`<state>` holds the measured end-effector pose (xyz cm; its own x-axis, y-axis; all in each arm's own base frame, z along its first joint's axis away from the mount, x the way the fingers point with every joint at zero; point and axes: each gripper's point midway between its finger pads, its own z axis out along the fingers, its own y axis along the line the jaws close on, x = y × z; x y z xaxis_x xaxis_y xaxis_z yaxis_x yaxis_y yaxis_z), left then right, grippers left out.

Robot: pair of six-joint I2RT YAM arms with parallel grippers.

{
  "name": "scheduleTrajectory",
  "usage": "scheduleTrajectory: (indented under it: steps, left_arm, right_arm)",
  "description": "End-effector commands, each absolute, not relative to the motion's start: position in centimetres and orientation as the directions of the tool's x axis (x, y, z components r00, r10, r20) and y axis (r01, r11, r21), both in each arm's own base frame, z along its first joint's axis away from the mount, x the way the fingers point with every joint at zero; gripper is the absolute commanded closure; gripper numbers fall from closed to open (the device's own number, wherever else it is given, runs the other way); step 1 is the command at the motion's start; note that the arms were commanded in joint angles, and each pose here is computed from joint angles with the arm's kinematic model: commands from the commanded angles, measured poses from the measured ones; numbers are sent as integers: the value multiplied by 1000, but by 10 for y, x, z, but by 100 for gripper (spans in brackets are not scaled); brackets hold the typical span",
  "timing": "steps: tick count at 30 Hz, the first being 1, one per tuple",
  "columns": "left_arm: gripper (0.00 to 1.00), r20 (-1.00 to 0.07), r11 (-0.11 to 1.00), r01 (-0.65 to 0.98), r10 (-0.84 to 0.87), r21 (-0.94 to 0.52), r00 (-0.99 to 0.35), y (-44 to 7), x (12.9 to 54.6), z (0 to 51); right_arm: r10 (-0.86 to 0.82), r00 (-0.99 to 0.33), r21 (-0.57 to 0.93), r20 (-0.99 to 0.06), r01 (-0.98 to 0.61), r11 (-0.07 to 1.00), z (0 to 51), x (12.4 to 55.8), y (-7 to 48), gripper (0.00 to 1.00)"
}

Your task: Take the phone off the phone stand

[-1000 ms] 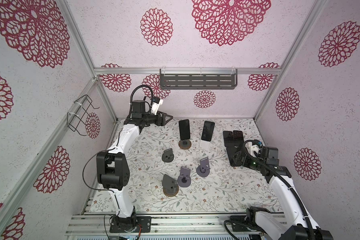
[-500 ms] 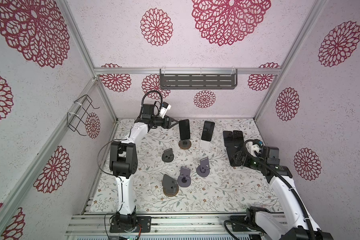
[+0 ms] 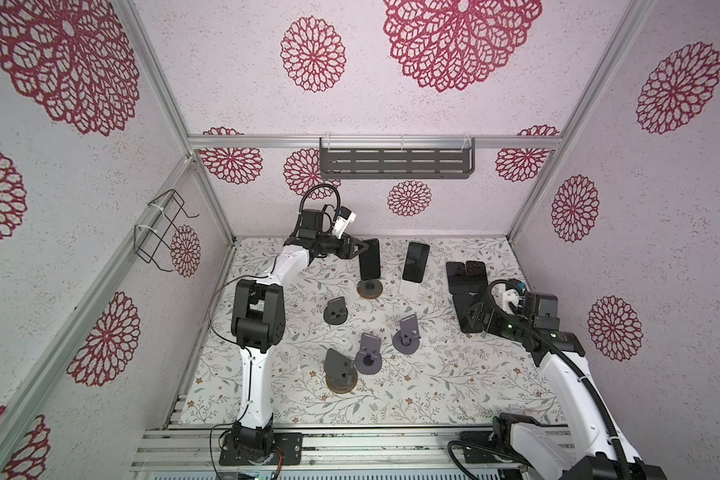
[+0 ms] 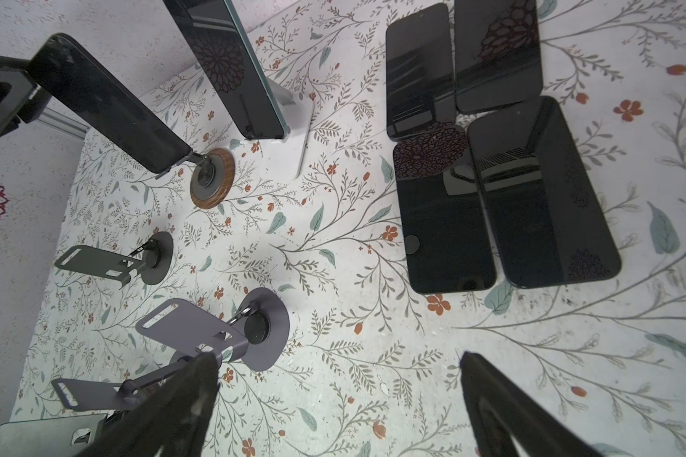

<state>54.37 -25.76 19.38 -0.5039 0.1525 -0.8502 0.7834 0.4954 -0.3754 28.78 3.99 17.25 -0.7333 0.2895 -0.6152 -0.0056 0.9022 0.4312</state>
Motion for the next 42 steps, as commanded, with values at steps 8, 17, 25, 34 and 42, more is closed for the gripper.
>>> scheduleTrajectory:
  steps: [8,17,25,34,42]
  left_arm:
    - [57,-865,460,802,128,-381,-485,-261,550,196]
    - [78,-856,463,796,134,-391,-499,-263,550,194]
    - [91,-878,480,806,136,-347,-459,-268,542,226]
    - [98,-897,545,776,95,-316,-432,-264,532,279]
    - [100,-860,665,651,27,-366,-510,-251,482,328]
  right_arm:
    - [266,-712,400,-650,-23,916,184,287,38,2]
    - [267,-710,394,-652,-17,919,184,286,36,2]
    - [267,-703,395,-659,-21,918,187,286,37,2]
    - [259,-675,398,-691,-57,916,210,291,44,5]
    - [241,-625,405,-742,-133,904,250,303,65,12]
